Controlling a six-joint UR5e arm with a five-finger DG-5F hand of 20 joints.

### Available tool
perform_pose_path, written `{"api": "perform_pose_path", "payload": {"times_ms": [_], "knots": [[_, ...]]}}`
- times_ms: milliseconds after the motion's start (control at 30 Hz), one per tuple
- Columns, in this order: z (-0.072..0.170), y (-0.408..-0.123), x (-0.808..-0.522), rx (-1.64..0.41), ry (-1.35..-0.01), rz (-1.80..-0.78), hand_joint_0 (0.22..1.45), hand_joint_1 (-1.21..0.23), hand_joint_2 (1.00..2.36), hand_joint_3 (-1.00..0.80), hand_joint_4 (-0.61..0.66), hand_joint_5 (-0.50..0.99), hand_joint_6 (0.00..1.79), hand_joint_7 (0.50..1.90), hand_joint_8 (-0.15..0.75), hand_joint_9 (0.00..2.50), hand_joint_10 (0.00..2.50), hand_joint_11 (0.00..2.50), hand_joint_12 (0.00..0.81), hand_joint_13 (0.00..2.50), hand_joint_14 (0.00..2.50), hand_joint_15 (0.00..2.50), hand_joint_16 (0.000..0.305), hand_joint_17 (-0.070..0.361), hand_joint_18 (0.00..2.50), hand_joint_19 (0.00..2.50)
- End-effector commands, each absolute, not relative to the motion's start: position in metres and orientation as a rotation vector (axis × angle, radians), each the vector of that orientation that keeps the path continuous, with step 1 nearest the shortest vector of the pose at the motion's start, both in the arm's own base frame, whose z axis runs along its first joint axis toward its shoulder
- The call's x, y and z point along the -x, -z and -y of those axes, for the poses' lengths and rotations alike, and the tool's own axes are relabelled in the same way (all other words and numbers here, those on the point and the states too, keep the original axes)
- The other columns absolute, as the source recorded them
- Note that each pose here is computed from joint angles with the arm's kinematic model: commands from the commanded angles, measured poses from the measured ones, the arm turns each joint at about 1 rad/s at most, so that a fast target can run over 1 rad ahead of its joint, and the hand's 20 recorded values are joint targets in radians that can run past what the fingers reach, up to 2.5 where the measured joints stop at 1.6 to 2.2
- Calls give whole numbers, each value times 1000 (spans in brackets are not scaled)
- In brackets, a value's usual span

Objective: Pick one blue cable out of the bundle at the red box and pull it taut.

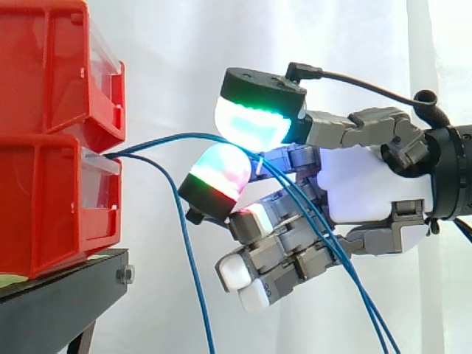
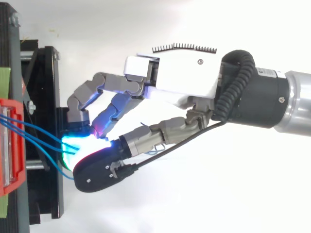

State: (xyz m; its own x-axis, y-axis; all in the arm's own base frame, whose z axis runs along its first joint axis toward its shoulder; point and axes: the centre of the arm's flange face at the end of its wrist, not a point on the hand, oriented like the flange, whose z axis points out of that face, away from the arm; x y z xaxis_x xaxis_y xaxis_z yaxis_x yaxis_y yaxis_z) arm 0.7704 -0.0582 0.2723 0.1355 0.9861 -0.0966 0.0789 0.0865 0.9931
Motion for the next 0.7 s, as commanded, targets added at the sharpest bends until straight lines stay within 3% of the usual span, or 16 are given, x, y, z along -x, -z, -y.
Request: {"api": "perform_pose_path", "payload": {"times_ms": [0,200,300,333,400,467,567,667], "knots": [[58,-273,-771,-1254,-1004,-1198,747,-865,1000,-500,-67,-192,918,957,268,900,14,1061,365,770,18,555,47,106,677,286],[57,-271,-771,-1254,-1004,-1201,708,-895,1000,-500,-17,-186,902,882,243,885,14,1047,360,755,20,538,47,106,673,277],[58,-271,-771,-1255,-1003,-1199,590,-915,1000,-500,0,-182,898,925,245,893,15,1047,364,756,18,545,48,107,672,293],[58,-272,-771,-1254,-1004,-1198,498,-884,1000,-500,16,-179,902,907,271,917,14,1049,381,772,19,551,51,116,699,307],[58,-272,-771,-1253,-1003,-1199,451,-830,1000,-500,33,-177,905,882,288,937,11,1044,400,789,18,554,56,125,722,309],[58,-273,-770,-1253,-1003,-1199,410,-661,1000,-500,49,-172,903,866,320,987,9,1046,431,820,15,556,61,137,748,327],[57,-272,-771,-1252,-1004,-1200,453,-520,1000,-500,40,-173,896,895,311,985,12,1041,417,810,18,567,58,130,711,361],[58,-272,-771,-1253,-1003,-1199,542,-525,1000,-500,18,-174,891,949,288,987,16,1058,391,794,19,585,51,114,656,395]]}}
